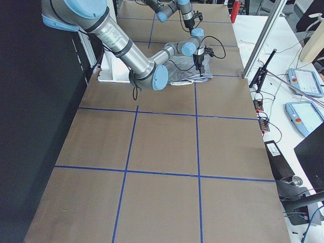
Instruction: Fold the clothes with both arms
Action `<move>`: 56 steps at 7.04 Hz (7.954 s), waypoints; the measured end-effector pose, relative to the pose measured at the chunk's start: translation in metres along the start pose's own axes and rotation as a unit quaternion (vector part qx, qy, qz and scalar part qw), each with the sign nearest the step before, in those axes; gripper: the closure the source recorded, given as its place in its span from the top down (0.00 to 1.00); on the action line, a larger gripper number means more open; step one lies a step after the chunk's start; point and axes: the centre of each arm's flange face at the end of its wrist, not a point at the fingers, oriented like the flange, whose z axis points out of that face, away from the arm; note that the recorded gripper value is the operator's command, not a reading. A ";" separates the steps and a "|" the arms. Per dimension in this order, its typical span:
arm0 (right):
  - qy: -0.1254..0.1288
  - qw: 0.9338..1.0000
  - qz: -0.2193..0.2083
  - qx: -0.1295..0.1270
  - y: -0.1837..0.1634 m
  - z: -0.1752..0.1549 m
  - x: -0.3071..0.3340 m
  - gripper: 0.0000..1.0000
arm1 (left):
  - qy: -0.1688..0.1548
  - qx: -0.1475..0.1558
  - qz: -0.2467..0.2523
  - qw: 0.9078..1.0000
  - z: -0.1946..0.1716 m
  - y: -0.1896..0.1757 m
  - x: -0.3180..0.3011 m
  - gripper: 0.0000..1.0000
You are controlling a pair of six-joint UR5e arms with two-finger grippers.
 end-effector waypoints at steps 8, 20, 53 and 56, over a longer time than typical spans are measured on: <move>0.024 1.000 -0.012 -0.015 0.009 0.029 0.006 1.00 | 0.002 0.001 0.000 1.000 0.000 0.000 0.000 1.00; -0.040 0.999 0.000 -0.030 -0.001 -0.052 0.129 1.00 | 0.028 -0.037 -0.038 0.998 -0.012 0.013 0.008 1.00; -0.098 0.891 0.439 -0.059 0.234 -0.082 -0.022 1.00 | -0.087 -0.115 -0.170 0.975 -0.005 0.259 0.036 0.00; -0.068 0.865 0.493 -0.061 0.274 -0.058 -0.058 1.00 | -0.081 -0.111 -0.171 0.976 -0.008 0.252 0.037 0.00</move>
